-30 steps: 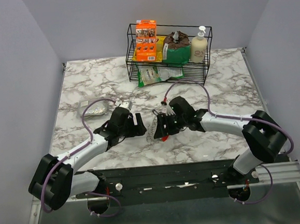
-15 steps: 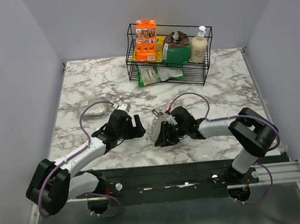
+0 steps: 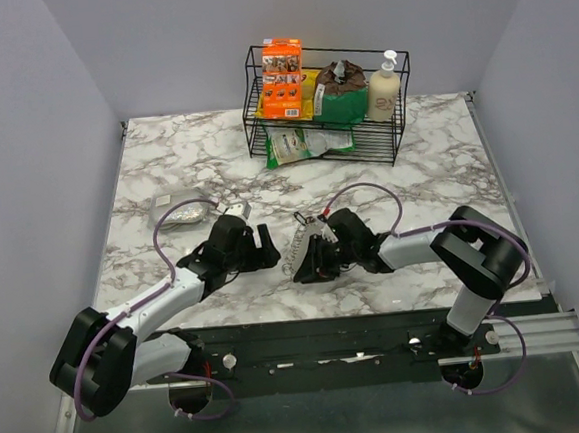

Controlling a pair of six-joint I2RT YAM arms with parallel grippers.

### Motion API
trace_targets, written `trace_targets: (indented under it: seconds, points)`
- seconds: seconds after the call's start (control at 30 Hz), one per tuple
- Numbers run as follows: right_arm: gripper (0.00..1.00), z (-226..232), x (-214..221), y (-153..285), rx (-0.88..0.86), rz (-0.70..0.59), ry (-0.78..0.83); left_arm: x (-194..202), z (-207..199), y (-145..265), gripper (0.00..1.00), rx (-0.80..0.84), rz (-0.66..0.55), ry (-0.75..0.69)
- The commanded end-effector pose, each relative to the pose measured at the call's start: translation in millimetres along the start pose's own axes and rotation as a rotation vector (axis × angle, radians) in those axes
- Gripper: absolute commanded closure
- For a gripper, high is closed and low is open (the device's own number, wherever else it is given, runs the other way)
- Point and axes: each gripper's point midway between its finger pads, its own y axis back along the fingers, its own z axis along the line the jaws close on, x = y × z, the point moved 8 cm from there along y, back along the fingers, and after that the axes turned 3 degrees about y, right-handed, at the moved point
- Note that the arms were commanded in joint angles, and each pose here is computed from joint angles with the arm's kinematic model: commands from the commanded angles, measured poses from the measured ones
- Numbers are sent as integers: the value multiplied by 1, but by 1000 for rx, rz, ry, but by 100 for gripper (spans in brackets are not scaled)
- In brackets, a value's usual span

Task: Put the keys on the keyring

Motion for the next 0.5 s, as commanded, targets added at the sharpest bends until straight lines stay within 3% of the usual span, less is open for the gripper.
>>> trace_targets:
  seconds: [0.0,0.1,0.47]
  points:
    - [59,-5,3,-9,16,-18,-45,-1,3,1,11,-9,-39,14]
    - [64,-7,5,-12,27,-25,-67,0,4,1,11,-7,-42,14]
    - [65,-11,2,-19,9,-83,-154,5,7,1,11,-1,-47,24]
